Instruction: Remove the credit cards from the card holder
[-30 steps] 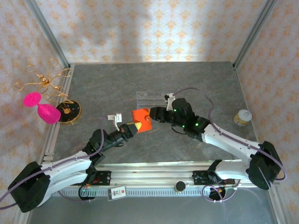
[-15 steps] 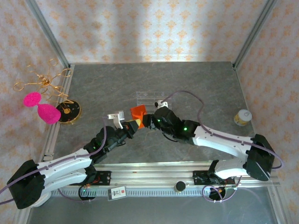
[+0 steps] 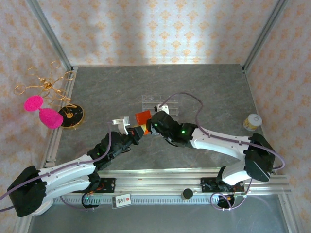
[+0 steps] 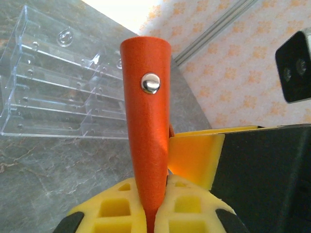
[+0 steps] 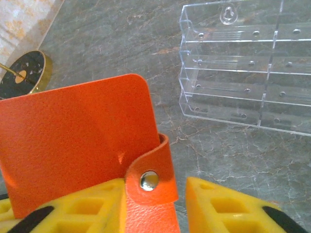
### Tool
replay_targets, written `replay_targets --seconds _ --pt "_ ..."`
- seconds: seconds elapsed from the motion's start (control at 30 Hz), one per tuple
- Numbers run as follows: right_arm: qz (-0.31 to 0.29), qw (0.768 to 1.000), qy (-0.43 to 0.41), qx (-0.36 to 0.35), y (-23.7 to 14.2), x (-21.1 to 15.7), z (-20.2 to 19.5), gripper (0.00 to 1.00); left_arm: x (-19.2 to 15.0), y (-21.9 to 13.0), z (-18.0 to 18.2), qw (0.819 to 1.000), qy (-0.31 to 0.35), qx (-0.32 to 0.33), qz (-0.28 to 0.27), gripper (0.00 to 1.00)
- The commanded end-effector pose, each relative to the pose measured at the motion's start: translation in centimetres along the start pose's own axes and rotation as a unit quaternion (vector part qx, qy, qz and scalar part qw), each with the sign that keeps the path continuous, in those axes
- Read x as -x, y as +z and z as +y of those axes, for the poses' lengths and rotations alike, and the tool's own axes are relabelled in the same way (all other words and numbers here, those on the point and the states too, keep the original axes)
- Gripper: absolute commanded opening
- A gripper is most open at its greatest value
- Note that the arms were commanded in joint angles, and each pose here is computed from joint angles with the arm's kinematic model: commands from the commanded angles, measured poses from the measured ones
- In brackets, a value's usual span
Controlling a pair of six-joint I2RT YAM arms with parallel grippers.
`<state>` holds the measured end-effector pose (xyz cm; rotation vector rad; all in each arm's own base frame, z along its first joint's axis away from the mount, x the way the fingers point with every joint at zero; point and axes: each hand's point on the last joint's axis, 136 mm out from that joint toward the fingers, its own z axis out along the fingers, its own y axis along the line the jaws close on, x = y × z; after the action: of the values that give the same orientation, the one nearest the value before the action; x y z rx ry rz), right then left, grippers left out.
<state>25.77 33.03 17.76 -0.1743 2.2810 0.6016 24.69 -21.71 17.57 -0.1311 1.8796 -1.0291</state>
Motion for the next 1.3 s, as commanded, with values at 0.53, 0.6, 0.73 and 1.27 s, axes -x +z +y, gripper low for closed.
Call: replay_targets --seconds 0.53,0.6,0.73,1.27 --pt "-0.053 0.989 0.012 -0.140 -0.8 1.2 -8.2 0.00 0.8 -0.6 -2.6 0.999 -0.012 -0.045 -0.006 0.00" --pt "-0.057 0.994 -0.003 -0.088 -1.6 1.5 -6.9 0.02 0.8 -0.8 -2.6 0.999 -0.006 -0.049 -0.005 0.00" --pt "-0.105 0.994 0.001 -0.026 -4.7 2.7 -6.2 0.42 0.7 -1.0 -2.5 0.999 0.004 -0.051 -0.004 0.00" --pt "-0.093 0.981 0.003 0.172 -6.5 2.4 0.0 0.68 0.9 -2.0 -5.0 0.992 0.002 -0.130 -0.005 0.00"
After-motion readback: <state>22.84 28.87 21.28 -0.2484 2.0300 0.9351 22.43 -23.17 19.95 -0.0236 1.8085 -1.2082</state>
